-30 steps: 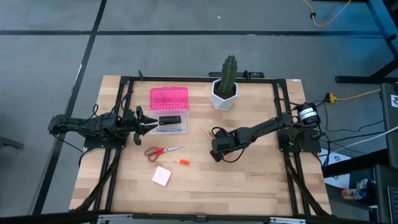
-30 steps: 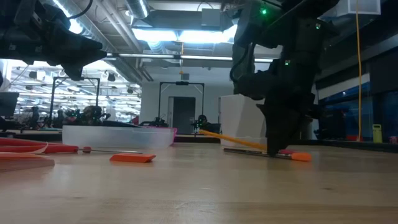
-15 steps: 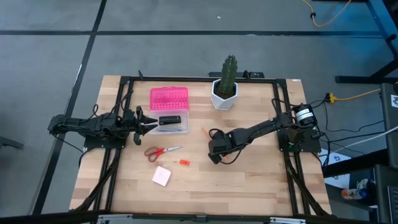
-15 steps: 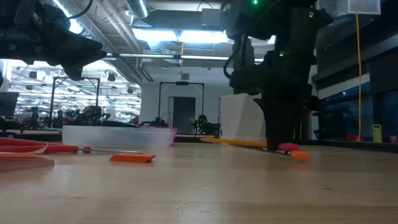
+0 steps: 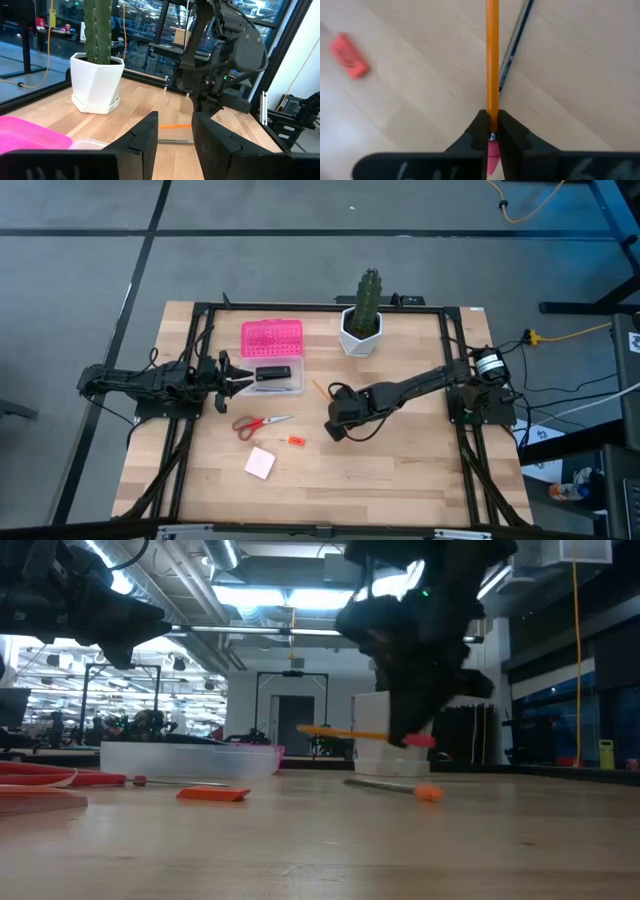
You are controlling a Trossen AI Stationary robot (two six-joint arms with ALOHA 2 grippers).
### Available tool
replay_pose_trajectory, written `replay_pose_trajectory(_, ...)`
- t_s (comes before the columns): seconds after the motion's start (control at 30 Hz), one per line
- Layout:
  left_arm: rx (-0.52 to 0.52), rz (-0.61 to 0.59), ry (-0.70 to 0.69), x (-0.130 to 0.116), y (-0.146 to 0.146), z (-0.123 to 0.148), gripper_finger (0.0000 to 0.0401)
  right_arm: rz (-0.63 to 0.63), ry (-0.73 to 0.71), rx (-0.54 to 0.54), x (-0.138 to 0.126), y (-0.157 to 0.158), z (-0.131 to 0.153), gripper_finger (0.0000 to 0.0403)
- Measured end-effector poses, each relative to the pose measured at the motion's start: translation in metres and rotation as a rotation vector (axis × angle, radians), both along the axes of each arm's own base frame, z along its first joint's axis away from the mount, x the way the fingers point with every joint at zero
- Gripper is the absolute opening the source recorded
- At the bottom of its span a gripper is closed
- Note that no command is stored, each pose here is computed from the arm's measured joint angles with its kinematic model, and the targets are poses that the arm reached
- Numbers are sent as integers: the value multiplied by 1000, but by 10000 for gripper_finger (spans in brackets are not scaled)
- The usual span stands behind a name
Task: Pack school essentials
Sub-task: Put the yellow pencil into the supply box
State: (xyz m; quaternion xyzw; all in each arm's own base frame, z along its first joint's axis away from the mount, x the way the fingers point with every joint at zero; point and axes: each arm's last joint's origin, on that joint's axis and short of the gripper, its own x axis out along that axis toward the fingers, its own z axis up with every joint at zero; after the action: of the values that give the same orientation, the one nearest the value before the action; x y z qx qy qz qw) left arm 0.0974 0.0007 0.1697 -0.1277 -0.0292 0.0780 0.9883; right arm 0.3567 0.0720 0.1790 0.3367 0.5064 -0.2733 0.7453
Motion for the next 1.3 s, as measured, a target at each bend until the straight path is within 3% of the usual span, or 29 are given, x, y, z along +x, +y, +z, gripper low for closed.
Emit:
replay_pose_trajectory(0.23,0,0,0,0,0,0,114,9,-83,-13,19,-23,25,21)
replay_pose_trajectory(0.5,0,0,0,0,0,0,114,73,-238,-10,50,-73,48,21)
replay_pose_trajectory(0.9,0,0,0,0,0,0,114,252,-311,-98,136,-119,28,21)
replay_pose_trajectory(1.17,0,0,0,0,0,0,114,432,-188,-97,147,-117,5,22)
replay_pose_trajectory(1.3,0,0,0,0,0,0,114,438,-176,-106,148,-118,0,37)
